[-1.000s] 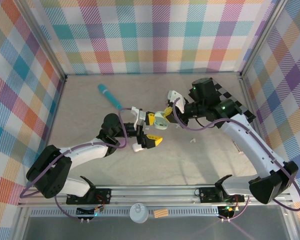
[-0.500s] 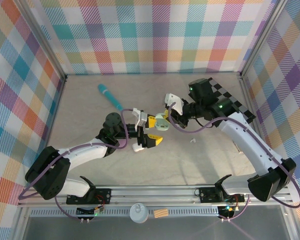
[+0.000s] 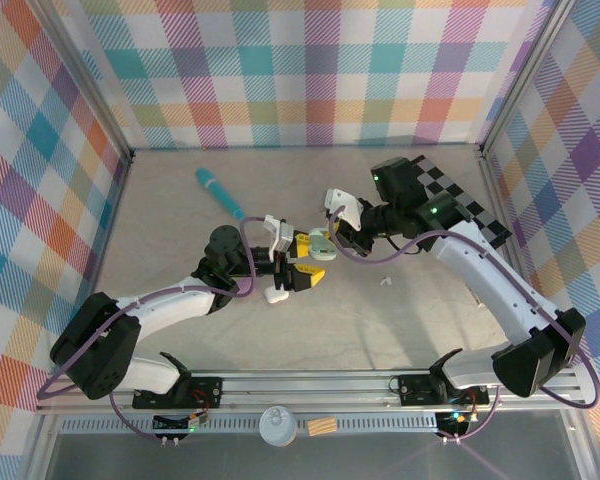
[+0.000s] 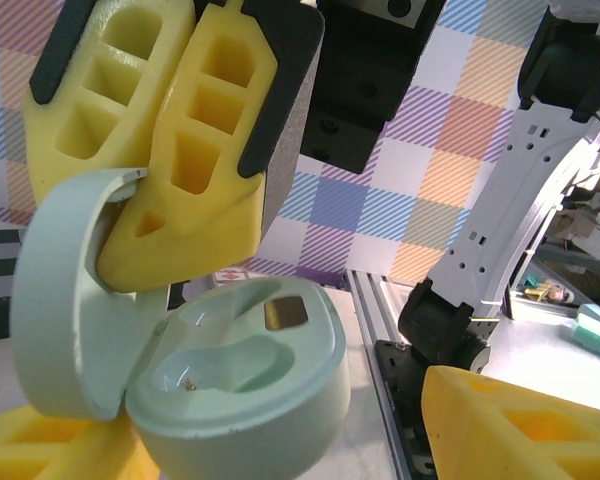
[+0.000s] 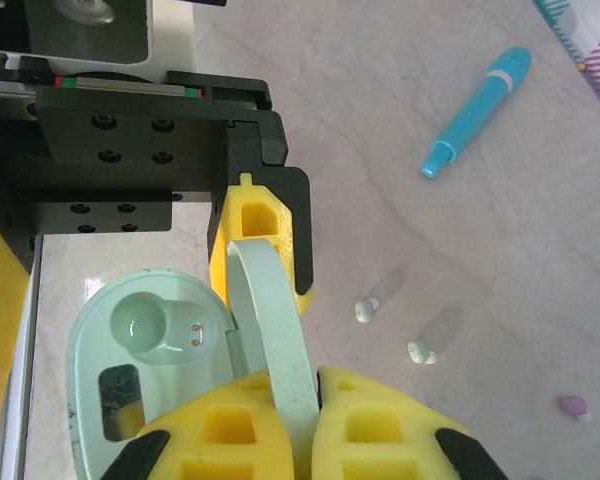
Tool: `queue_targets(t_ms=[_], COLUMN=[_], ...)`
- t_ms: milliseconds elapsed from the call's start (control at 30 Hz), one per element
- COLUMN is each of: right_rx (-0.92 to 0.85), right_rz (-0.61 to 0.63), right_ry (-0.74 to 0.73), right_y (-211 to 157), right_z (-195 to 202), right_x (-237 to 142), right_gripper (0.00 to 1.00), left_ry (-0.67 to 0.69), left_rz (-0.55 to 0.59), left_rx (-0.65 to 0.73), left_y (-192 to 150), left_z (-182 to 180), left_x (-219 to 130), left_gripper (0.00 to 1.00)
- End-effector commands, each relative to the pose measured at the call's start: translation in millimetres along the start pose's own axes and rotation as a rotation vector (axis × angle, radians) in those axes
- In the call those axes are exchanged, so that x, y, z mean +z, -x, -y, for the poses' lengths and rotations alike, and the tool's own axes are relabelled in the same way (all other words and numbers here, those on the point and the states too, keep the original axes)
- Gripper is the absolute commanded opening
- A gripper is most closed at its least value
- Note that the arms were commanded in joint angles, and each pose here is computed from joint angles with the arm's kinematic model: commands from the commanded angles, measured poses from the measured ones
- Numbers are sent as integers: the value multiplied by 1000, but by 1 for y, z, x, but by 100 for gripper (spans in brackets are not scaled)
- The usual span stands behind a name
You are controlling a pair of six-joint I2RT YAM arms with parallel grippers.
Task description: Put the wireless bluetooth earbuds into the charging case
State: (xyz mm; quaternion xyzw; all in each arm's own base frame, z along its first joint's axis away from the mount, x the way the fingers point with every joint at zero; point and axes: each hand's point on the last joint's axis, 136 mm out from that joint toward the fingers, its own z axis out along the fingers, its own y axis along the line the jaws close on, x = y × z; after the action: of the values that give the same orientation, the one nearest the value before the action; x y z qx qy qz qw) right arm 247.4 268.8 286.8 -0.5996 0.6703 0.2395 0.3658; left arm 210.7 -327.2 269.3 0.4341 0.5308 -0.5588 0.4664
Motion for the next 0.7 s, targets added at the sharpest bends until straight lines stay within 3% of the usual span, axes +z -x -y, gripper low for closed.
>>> queue_targets(t_ms=[0,267,667], right_rx=[-18,-25,-21], right_rz=[21,58,65], right_ry=[15,13,3], right_y=[9,16,15], right_z=[-3,-5,-5], right_x=[-4,-8,-8], right_gripper=[0,0,0], left_ry=[-25,-15,-3], left_rz=[47,48,81], left_rx=[71,63,49], left_y=[21,20,23], left_z=[6,4,0], left_x=[0,0,0], left_gripper=[64,70,61])
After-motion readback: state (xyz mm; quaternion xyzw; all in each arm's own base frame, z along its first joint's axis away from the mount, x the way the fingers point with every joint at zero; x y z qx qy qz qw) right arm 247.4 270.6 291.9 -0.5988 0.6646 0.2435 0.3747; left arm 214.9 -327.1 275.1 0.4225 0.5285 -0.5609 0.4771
